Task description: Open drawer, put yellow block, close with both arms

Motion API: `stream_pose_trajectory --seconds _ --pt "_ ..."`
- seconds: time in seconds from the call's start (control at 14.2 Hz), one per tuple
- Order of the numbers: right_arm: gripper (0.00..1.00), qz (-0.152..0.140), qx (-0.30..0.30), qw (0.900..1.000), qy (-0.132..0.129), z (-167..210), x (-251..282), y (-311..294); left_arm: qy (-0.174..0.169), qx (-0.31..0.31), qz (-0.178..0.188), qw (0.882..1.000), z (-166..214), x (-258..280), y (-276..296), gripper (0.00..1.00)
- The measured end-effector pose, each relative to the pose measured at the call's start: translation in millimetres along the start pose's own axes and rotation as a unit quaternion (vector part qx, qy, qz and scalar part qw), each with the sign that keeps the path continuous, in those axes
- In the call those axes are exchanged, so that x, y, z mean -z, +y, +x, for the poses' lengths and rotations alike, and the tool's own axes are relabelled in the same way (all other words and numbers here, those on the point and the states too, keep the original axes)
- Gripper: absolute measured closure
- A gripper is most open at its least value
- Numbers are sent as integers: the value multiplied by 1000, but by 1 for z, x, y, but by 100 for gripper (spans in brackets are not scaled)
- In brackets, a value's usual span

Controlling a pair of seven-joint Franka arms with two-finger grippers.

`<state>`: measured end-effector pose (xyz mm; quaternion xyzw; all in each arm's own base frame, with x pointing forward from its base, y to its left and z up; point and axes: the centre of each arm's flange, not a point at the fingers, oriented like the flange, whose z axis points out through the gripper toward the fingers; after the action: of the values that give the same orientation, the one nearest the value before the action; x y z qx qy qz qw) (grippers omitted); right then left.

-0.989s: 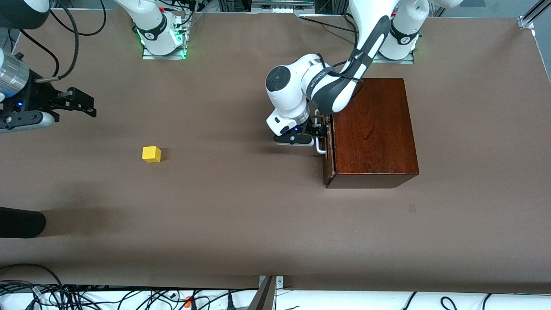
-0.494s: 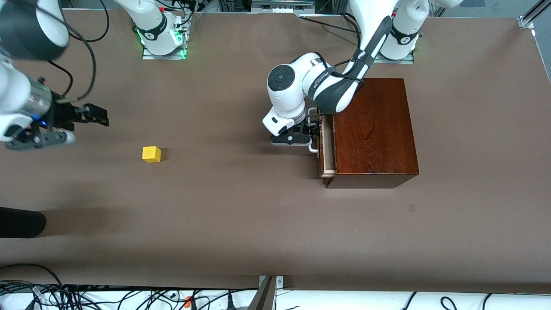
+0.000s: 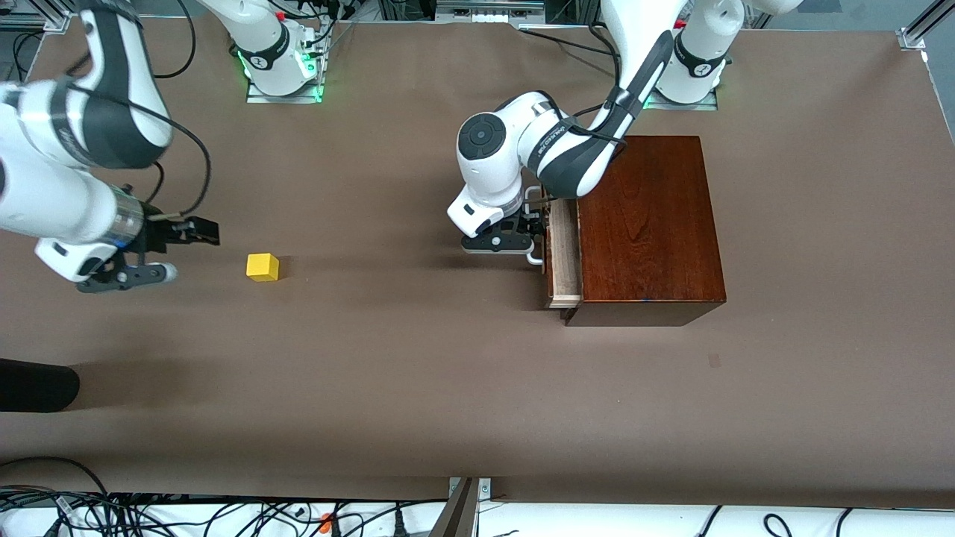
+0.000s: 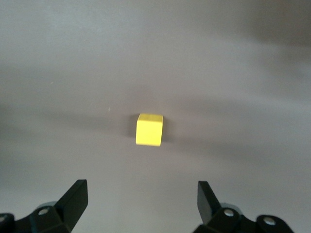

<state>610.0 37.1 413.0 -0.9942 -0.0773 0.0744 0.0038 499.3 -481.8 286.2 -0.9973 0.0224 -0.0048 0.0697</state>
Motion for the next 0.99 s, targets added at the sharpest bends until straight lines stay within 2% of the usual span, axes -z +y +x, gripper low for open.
stream_pose_trajectory --seconds 0.21,0.49,0.78,0.99 --pt "0 -2 -1 1000 5 3 -67 1 0 2 0 1000 1 -1 1 0" --pt "0 -3 -3 1000 18 22 -130 3 1 7 -4 1000 3 2 2 0" --pt "0 -3 -5 1000 23 25 -172 3 -4 12 -7 1000 5 6 2 0" --pt "0 -1 -7 1000 11 16 -189 2 -5 9 -7 1000 3 7 5 0"
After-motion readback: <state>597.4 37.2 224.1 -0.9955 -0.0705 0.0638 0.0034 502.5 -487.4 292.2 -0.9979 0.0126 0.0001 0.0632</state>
